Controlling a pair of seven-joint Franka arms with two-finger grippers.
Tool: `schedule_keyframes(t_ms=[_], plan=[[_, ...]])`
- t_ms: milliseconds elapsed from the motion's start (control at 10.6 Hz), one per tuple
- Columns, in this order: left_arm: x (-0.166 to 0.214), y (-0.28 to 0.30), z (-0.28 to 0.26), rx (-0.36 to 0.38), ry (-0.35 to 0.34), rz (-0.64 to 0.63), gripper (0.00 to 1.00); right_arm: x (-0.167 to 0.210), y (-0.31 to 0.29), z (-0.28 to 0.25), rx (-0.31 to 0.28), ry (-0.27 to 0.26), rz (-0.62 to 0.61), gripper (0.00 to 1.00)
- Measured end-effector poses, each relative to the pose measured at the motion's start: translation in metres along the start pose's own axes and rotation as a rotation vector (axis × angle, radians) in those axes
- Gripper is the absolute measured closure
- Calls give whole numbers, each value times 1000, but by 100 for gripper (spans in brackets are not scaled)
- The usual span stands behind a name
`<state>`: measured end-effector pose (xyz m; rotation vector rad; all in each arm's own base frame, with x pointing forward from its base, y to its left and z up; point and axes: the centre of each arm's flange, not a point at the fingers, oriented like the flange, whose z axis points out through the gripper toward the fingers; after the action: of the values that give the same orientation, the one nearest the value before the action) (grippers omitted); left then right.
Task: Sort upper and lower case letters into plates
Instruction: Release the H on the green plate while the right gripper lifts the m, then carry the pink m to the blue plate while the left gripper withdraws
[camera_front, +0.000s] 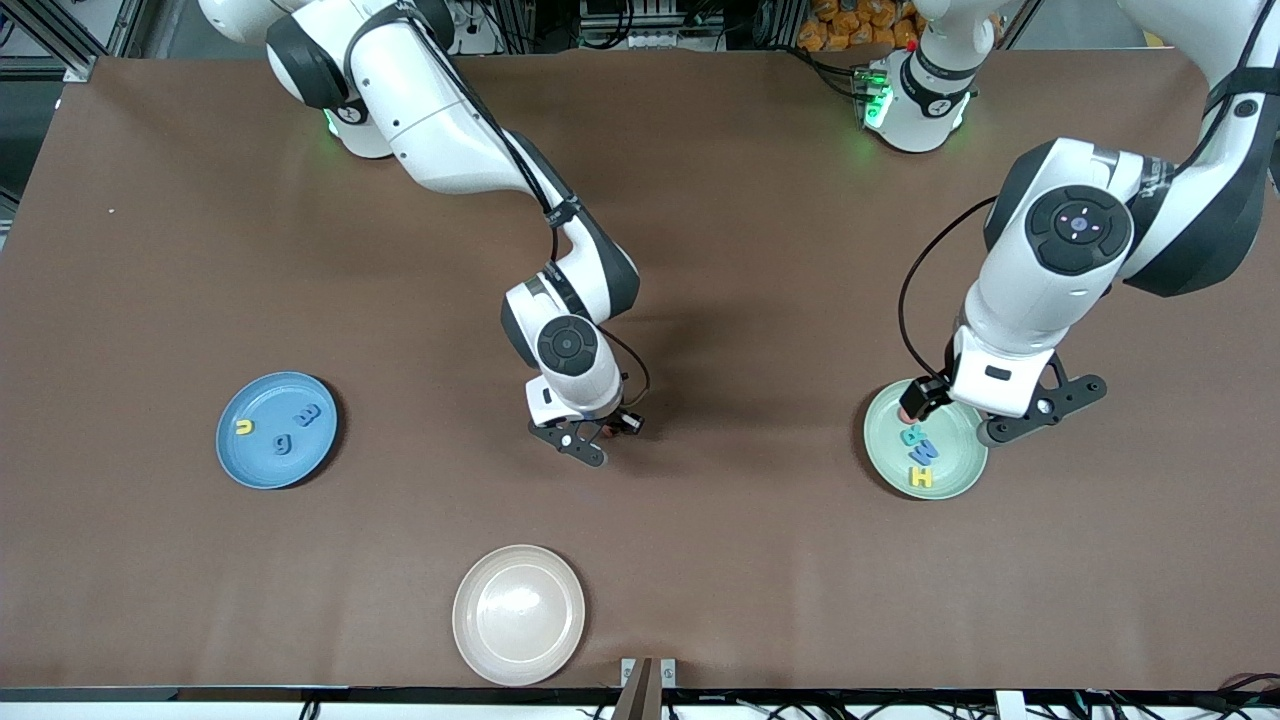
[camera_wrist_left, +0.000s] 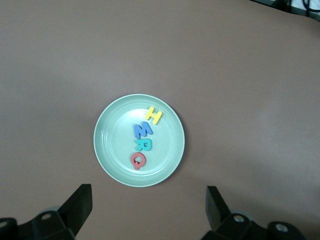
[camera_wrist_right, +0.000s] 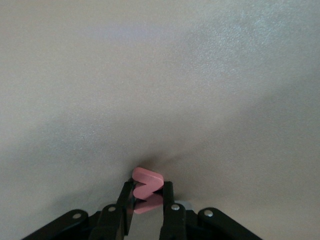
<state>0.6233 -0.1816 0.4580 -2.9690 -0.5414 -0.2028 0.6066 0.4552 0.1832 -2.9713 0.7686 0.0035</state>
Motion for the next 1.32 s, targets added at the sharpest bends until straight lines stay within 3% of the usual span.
schedule_keyframes(t_ms=[189, 472, 850, 1323], plan=[[-1, 1, -20, -3, -36, 53, 0, 18, 2, -13, 20, 16, -4, 72], [3, -7, -44, 4, -75, 114, 0, 91, 39, -66, 7, -7, -67, 73], [3, -9, -63, 10, -88, 142, 0, 192, 135, -114, -46, -85, -184, 73], [13, -28, -86, -42, -130, 188, 0, 250, 272, -136, -39, -96, -418, 73]])
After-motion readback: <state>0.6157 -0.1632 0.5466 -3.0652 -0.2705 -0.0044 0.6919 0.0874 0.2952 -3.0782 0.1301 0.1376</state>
